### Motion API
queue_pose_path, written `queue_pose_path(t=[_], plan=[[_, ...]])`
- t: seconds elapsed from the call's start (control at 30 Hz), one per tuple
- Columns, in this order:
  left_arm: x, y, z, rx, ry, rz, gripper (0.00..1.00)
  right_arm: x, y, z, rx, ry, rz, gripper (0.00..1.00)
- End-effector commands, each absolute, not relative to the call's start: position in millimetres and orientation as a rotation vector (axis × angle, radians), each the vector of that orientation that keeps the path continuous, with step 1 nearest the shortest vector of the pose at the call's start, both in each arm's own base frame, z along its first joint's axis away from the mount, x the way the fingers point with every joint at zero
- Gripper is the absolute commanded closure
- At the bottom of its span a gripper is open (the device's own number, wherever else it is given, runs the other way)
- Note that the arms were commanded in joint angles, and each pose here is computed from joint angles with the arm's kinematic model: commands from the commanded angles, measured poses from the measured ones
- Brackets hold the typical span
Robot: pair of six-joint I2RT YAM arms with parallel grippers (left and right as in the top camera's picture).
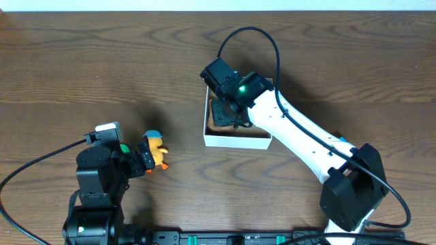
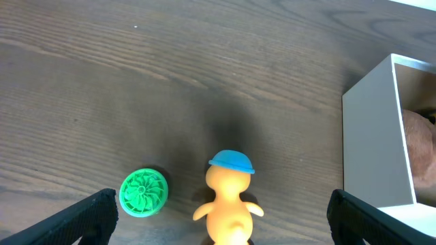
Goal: Pack container
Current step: 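Lower the teddy bear into the box and release it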
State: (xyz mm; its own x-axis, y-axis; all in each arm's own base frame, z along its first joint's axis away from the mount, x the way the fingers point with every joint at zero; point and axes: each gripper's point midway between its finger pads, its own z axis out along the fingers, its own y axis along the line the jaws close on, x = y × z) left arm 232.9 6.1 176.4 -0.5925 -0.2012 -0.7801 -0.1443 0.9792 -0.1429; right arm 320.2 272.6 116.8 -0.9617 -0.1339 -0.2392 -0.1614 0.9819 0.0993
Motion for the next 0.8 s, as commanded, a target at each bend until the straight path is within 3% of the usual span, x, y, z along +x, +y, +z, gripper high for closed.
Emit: queue_pose_path(t=[0.0,0.4,0.77], plan=[[234.8,9.4,187.7,-0.253,2.186,-0.067,0.02,303.0,279.5,108.1,-0.331,2.931,0.191,0.76],[234.8,9.4,187.7,-0.253,2.186,-0.067,0.02,290.1,295.1,81.6,-0.518,2.932,0.341,0.71],[234.8,9.4,187.7,-0.253,2.186,-0.067,0.02,338.8,295.1,81.8,-0.437,2.712,0.221,0.68]])
